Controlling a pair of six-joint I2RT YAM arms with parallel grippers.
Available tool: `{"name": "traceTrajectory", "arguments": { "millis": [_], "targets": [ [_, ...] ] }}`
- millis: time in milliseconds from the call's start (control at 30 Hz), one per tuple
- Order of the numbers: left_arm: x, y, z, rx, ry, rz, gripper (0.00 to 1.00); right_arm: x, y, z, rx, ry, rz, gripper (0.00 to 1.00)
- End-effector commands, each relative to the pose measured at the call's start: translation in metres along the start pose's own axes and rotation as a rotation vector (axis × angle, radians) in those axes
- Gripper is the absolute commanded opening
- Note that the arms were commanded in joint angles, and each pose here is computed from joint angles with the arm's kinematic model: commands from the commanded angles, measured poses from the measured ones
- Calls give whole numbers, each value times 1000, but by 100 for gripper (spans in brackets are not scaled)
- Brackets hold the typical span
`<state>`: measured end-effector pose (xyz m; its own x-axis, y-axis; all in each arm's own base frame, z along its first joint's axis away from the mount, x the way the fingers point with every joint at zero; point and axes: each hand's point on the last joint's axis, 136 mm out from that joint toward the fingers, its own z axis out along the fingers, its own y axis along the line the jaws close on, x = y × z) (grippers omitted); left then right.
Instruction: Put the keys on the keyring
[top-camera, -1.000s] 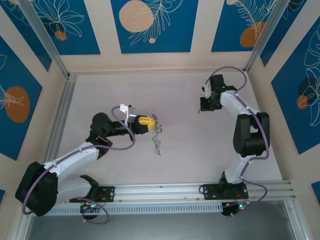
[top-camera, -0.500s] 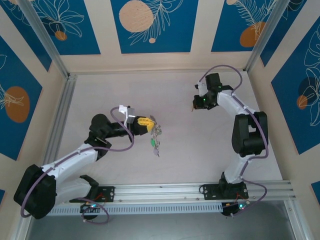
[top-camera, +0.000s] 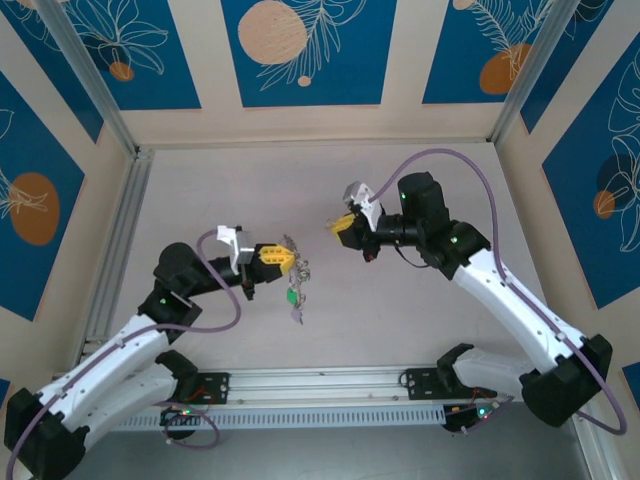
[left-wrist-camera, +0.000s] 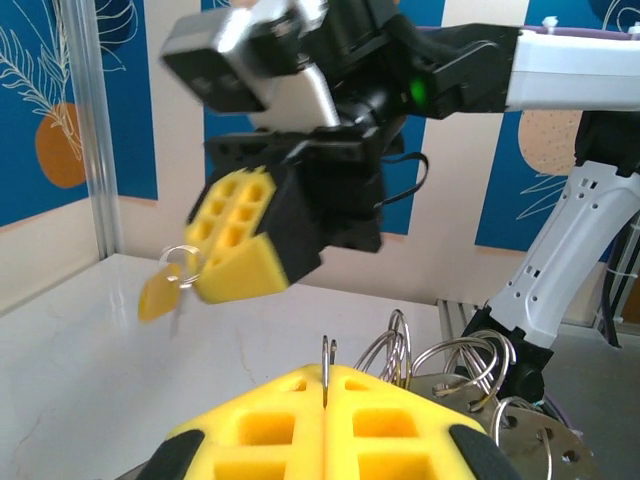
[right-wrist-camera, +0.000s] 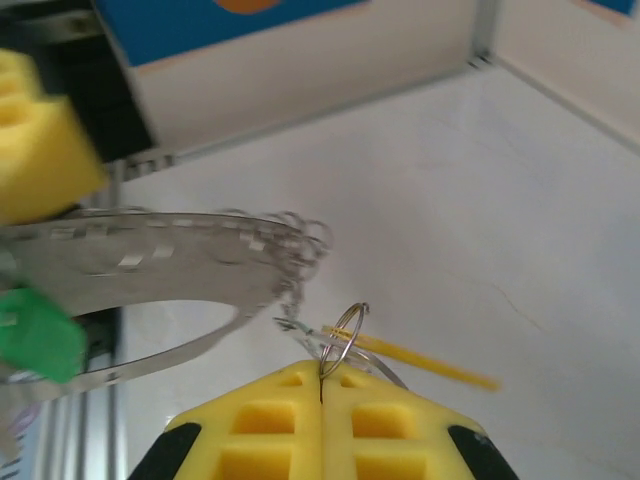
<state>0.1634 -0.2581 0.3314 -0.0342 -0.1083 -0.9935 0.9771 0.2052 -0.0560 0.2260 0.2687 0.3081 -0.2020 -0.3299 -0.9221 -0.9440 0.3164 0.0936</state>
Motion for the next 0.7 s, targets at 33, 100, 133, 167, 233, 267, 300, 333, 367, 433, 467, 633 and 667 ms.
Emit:
{"name": "traceTrajectory", "arguments": {
  "millis": [33, 100, 133, 167, 233, 267, 300, 333, 367, 433, 467, 633, 667],
  "targets": [
    [-14, -9, -7, -40, 39, 57, 0, -13, 61, -11, -179, -17, -115, 0],
    [-15, -15, -8, -36, 63, 76, 0, -18, 76, -15, -219, -1, -127, 0],
    [-14, -19, -8, -32, 78, 84, 0, -19, 82, -16, -234, 13, -128, 0],
    [-13, -23, -8, -24, 85, 90, 0, -20, 88, -17, -247, 22, -130, 0],
    [-11, -27, -7, -24, 109, 98, 0, -19, 99, -19, -269, 51, -138, 0],
    [-9, -27, -7, -28, 119, 102, 0, -19, 103, -21, -274, 62, -139, 0],
    [-8, -28, -7, -30, 129, 104, 0, -18, 106, -22, -283, 69, -139, 0],
    [-8, -29, -7, -31, 134, 109, 0, -17, 110, -23, -292, 72, -141, 0],
    [-7, -31, -7, -25, 141, 109, 0, -17, 112, -24, -297, 74, -143, 0],
    [-7, -33, -7, -23, 152, 114, 0, -15, 116, -26, -304, 81, -148, 0],
    [-7, -34, -7, -23, 154, 117, 0, -13, 117, -26, -307, 86, -145, 0],
    [-7, -30, -11, -61, 172, 120, 0, -7, 105, -22, -262, 106, -115, 0],
    [-5, -27, -12, -81, 181, 116, 0, -4, 99, -20, -249, 114, -90, 0]
  ]
}}
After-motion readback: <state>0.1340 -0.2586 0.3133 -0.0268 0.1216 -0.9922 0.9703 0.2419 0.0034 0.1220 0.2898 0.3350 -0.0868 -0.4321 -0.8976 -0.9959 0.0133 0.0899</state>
